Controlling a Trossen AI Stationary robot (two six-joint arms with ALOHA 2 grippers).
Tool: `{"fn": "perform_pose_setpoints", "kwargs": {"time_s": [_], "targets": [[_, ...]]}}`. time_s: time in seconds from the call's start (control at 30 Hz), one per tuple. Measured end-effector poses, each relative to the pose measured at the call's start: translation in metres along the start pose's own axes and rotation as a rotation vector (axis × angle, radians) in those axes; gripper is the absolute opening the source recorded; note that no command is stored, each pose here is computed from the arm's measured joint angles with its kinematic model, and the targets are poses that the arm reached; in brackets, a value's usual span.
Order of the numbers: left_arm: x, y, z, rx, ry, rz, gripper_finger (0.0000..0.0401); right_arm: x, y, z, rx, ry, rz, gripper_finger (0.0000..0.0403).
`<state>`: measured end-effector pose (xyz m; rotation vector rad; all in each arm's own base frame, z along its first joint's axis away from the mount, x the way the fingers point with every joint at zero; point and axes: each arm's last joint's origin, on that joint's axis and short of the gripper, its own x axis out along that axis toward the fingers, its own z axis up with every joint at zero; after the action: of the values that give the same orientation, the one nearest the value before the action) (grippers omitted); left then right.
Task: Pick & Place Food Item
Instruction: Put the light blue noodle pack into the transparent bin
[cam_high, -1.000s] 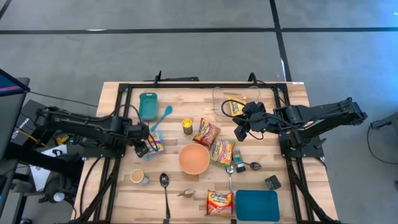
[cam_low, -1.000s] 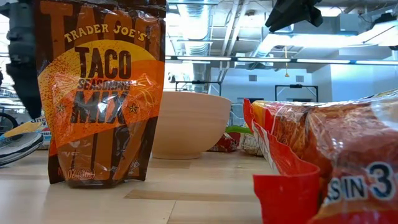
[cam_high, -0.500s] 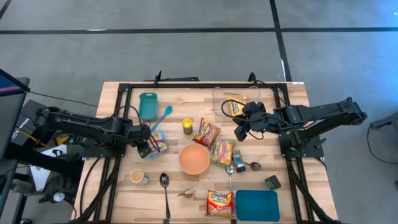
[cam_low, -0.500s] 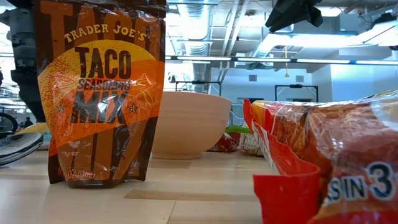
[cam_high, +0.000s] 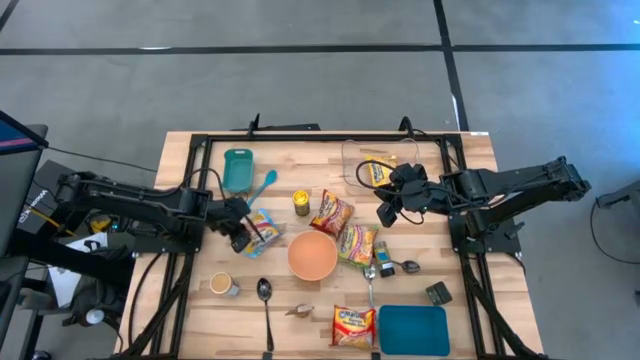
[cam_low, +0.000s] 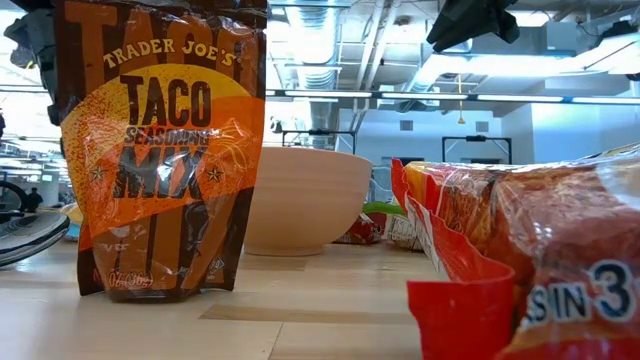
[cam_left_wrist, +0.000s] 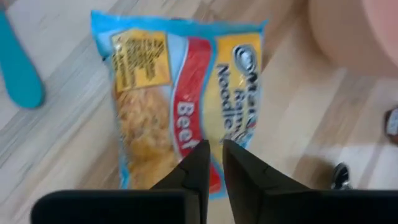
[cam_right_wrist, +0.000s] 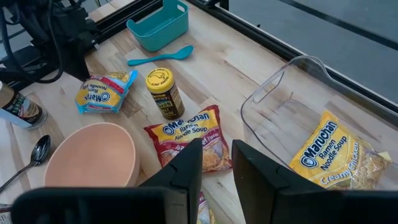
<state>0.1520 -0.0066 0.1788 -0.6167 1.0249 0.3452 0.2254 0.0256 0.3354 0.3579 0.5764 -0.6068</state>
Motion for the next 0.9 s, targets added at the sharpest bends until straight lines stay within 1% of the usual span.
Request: {"fn": "perform_pose_setpoints", "kwargs": {"time_s": [0.1,0.2,0.27,0.4,0.6,0.7,0.77,0.9], "targets": [[0.000,0.003,-0.005,-0.033,0.068,0.015,0.0036,0.000,0.000,0.000,0.002,0.000,0.000,0.0082],[-0.001,0.008,-0.011,-0.136,0.124,0.067,0.0042,0.000,0.000,0.000,0.002,0.000,0.000,0.0082],[-0.002,0.011,-0.014,-0.186,0.158,0.107,0.0049,0.000,0.000,0.000,0.002,0.000,0.001,0.0082],[-0.003,0.014,-0.017,-0.194,0.186,0.138,0.0065,0.000,0.000,0.000,0.002,0.000,0.001,0.0082],[-0.004,0.015,-0.018,-0.187,0.191,0.147,0.0097,0.000,0.000,0.000,0.003,-0.002,0.002,0.0082],[-0.004,0.017,-0.019,-0.173,0.172,0.198,0.0117,0.000,0.000,0.000,0.003,-0.002,0.002,0.0082],[-0.004,0.018,-0.019,-0.124,0.154,0.223,0.0130,0.000,0.000,0.000,0.004,-0.002,0.002,0.0082],[-0.004,0.018,-0.018,-0.013,0.151,0.214,0.0152,0.000,0.000,0.000,0.004,-0.002,0.002,0.0082]]}}
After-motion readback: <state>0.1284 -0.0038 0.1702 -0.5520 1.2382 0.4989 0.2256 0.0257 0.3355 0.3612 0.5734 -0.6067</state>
